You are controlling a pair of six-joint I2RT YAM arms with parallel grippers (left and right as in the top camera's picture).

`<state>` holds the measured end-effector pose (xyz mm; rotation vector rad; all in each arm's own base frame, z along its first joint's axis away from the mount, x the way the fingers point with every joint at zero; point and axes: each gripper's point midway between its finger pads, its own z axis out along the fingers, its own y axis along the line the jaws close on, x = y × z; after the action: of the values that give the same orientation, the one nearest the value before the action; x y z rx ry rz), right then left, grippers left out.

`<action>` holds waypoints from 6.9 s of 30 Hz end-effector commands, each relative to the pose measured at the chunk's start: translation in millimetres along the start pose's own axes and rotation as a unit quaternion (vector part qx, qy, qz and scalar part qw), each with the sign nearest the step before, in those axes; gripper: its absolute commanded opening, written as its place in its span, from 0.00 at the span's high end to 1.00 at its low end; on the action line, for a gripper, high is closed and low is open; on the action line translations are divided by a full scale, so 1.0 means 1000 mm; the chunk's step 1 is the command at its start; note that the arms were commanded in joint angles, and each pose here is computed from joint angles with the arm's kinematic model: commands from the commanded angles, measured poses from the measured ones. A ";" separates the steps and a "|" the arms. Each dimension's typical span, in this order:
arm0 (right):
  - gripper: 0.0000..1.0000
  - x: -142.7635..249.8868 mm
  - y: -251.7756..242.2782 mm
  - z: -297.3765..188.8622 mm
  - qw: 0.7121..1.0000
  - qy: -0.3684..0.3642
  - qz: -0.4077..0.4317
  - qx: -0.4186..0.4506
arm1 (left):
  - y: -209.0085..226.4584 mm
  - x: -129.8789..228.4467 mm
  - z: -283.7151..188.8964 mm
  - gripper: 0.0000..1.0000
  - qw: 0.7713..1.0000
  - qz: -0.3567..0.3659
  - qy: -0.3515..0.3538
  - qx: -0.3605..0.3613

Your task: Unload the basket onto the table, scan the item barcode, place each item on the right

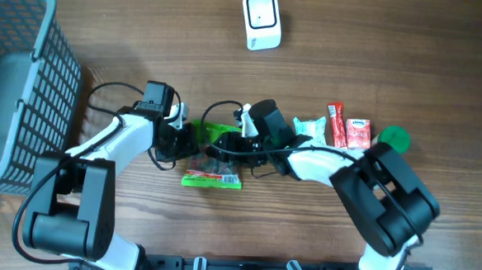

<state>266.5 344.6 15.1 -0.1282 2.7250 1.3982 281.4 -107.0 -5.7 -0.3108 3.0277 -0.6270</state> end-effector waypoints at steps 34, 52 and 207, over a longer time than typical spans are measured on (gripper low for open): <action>0.27 0.001 -0.037 0.001 0.997 -0.019 0.004 0.072 | -0.006 0.046 -0.025 0.96 0.998 0.008 0.059 -0.025; 0.88 0.009 -0.037 -0.020 0.997 0.024 0.053 0.046 | 0.005 0.050 -0.020 0.96 0.998 0.014 0.050 -0.041; 0.35 0.001 -0.035 -0.038 0.997 0.064 -0.029 0.038 | 0.025 0.013 0.000 0.95 0.996 -0.060 -0.014 -0.066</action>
<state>282.5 291.4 17.2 -0.3685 2.7955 1.2071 272.2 -87.5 -4.4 -0.5237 3.0073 -0.4409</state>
